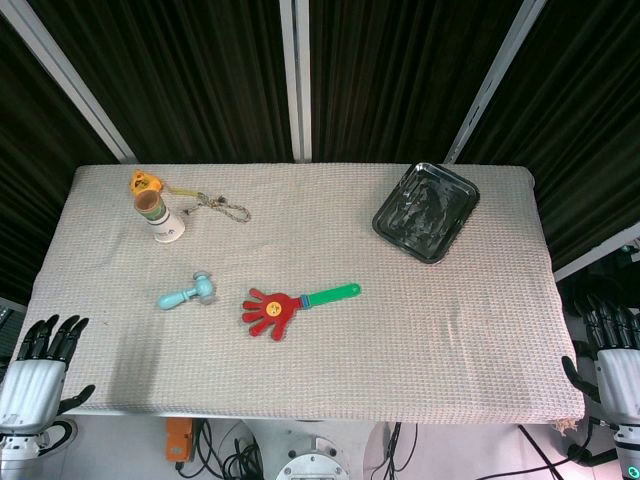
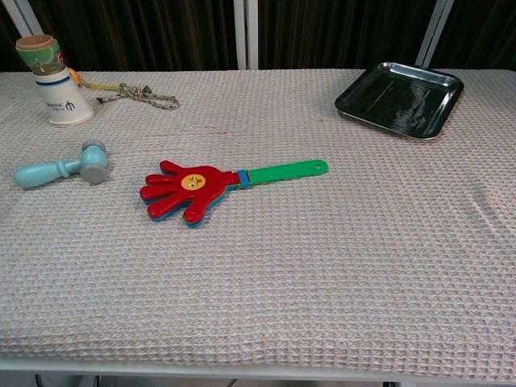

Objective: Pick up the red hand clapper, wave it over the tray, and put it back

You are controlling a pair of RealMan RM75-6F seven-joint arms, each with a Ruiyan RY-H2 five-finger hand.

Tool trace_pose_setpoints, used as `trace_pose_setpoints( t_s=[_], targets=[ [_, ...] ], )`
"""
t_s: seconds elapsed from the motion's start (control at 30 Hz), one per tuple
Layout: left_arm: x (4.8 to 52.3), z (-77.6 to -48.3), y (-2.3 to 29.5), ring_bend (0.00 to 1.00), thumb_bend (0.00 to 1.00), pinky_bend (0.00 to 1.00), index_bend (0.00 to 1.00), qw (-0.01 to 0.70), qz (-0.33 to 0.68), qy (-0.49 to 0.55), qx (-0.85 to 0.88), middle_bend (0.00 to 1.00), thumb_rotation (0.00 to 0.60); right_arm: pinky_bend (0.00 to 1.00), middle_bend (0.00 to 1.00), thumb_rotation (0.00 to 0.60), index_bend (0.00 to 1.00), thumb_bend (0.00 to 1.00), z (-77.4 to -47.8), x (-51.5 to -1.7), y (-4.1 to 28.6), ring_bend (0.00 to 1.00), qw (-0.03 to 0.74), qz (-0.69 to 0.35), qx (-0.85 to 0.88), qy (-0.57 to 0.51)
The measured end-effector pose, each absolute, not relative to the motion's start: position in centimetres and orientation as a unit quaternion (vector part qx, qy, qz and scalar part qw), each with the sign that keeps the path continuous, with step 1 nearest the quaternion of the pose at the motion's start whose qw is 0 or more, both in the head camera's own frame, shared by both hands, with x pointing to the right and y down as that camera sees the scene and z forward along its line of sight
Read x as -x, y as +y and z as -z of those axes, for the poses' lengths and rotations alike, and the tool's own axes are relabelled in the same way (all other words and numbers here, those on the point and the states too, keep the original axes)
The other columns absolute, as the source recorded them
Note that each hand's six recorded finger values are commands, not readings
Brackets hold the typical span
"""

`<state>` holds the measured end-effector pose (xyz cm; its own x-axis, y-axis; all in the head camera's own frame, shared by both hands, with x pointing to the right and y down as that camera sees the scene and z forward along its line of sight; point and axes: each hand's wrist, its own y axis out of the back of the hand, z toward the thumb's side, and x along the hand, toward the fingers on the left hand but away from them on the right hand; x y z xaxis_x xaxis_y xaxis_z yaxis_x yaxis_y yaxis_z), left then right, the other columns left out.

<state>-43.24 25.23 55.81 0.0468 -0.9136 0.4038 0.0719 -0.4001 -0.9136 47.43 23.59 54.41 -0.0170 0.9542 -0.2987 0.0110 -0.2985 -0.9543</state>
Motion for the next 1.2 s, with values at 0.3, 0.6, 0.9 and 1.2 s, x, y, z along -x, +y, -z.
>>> trace_pose_setpoints(
  t_s=[0.3, 0.6, 0.9, 1.2],
  targets=[
    [43.1, -56.0, 24.9, 0.00, 0.08, 0.09, 0.10, 0.416, 0.580, 0.363, 0.599, 0.10, 0.600, 0.00, 0.00, 0.600, 0.00, 0.24, -54.9, -47.2, 23.4, 0.00, 0.406, -0.577, 0.571, -0.419],
    [43.2, -55.8, 24.6, 0.00, 0.08, 0.08, 0.10, 0.413, 0.579, 0.366, 0.600, 0.10, 0.600, 0.00, 0.00, 0.600, 0.00, 0.24, -55.3, -46.8, 22.4, 0.00, 0.397, -0.576, 0.583, -0.414],
    [44.0, -56.1, 24.9, 0.00, 0.08, 0.08, 0.10, 0.405, 0.589, 0.370, 0.594, 0.10, 0.600, 0.00, 0.00, 0.600, 0.00, 0.23, -55.7, -43.1, 19.6, 0.00, 0.420, -0.553, 0.610, -0.382],
    [44.1, -55.9, 25.1, 0.00, 0.08, 0.09, 0.10, 0.402, 0.587, 0.377, 0.593, 0.10, 0.600, 0.00, 0.00, 0.600, 0.00, 0.22, -57.8, -34.5, 15.2, 0.00, 0.441, -0.514, 0.670, -0.304]
  ],
)
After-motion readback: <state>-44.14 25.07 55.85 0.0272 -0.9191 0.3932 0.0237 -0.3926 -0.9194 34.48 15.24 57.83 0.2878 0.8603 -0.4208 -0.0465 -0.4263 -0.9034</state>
